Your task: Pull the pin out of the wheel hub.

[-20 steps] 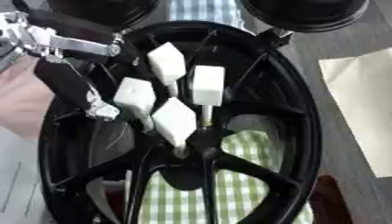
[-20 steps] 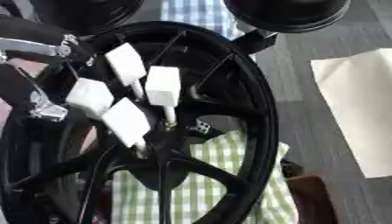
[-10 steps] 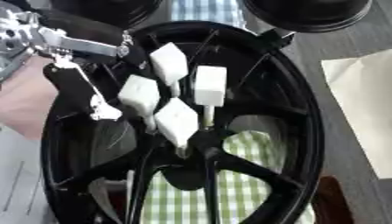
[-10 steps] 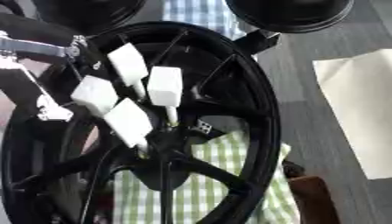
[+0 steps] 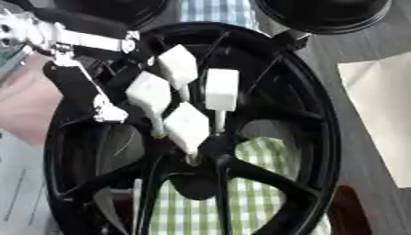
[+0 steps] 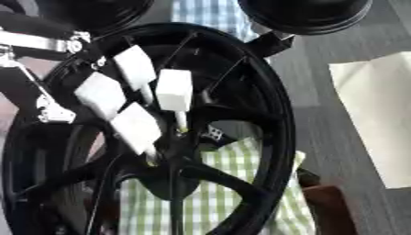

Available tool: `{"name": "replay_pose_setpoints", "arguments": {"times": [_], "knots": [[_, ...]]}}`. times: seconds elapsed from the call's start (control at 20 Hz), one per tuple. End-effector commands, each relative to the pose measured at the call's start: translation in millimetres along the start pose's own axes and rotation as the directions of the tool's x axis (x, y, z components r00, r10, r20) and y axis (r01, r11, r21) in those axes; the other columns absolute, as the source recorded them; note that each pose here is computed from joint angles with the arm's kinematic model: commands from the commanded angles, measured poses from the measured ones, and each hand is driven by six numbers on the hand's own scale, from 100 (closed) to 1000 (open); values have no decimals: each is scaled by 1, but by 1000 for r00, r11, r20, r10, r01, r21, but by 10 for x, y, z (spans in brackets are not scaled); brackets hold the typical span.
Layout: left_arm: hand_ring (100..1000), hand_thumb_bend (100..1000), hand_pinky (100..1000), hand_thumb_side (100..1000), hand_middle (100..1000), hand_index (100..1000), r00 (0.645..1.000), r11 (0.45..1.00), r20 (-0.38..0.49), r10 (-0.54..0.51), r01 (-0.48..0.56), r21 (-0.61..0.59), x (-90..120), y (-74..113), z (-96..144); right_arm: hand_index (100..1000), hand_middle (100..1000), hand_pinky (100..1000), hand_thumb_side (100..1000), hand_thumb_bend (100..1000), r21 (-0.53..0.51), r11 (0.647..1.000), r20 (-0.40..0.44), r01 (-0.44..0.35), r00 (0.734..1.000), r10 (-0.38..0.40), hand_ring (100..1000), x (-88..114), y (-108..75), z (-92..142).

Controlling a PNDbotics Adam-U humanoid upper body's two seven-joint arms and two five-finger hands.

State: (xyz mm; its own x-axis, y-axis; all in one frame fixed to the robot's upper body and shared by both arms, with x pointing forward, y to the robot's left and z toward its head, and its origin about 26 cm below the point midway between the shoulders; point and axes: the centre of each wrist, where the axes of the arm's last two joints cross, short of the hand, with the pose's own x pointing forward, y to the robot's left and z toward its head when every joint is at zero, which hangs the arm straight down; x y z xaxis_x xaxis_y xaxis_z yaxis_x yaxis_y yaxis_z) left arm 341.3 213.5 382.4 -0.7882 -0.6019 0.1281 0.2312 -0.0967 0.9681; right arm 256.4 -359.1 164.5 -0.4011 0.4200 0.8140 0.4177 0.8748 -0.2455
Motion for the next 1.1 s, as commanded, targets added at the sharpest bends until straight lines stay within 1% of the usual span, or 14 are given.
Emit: {"name": "replay_pose_setpoints", "arguments": {"times": [0.05,0.2,0.3,0.4,0.5,0.6,0.75,0.95,1.1], "knots": [[452,100,723,247,197,324,1000,992,-6,-2,3,124,86,212,247,657,606,816,752,100,-13,1000,26,-3,1000,3,538,69,-45,-32],[444,100,724,258,185,316,1000,969,1,12,-12,247,125,363,417,656,606,816,750,100,-19,1000,28,-5,1000,5,538,65,-56,-28],[440,100,724,268,180,314,1000,944,-4,29,-26,329,108,450,553,656,606,816,748,100,-23,1000,30,-7,1000,8,539,61,-65,-23],[441,100,727,276,181,317,998,914,-37,58,-39,403,22,498,720,656,606,816,746,100,-27,1000,33,-10,999,10,539,59,-74,-21],[443,100,730,279,183,321,990,887,-93,102,-48,460,-126,493,902,656,606,816,743,100,-33,999,38,-12,999,14,539,58,-86,-21],[444,100,732,280,186,329,975,858,-160,156,-53,512,-303,456,1103,656,606,816,740,100,-42,999,45,-14,999,16,539,58,-98,-23],[447,100,736,280,190,339,940,815,-242,241,-60,576,-558,352,1352,655,606,816,740,100,-61,998,51,-13,999,16,539,55,-113,-22],[448,100,743,291,192,348,893,759,-298,338,-70,648,-836,124,1542,655,606,816,741,100,-80,997,50,-11,999,15,538,44,-122,-10],[463,100,755,295,215,373,857,721,-335,391,-60,690,-986,-72,1641,655,606,815,740,100,-95,995,48,-10,999,15,538,36,-130,0]]}}
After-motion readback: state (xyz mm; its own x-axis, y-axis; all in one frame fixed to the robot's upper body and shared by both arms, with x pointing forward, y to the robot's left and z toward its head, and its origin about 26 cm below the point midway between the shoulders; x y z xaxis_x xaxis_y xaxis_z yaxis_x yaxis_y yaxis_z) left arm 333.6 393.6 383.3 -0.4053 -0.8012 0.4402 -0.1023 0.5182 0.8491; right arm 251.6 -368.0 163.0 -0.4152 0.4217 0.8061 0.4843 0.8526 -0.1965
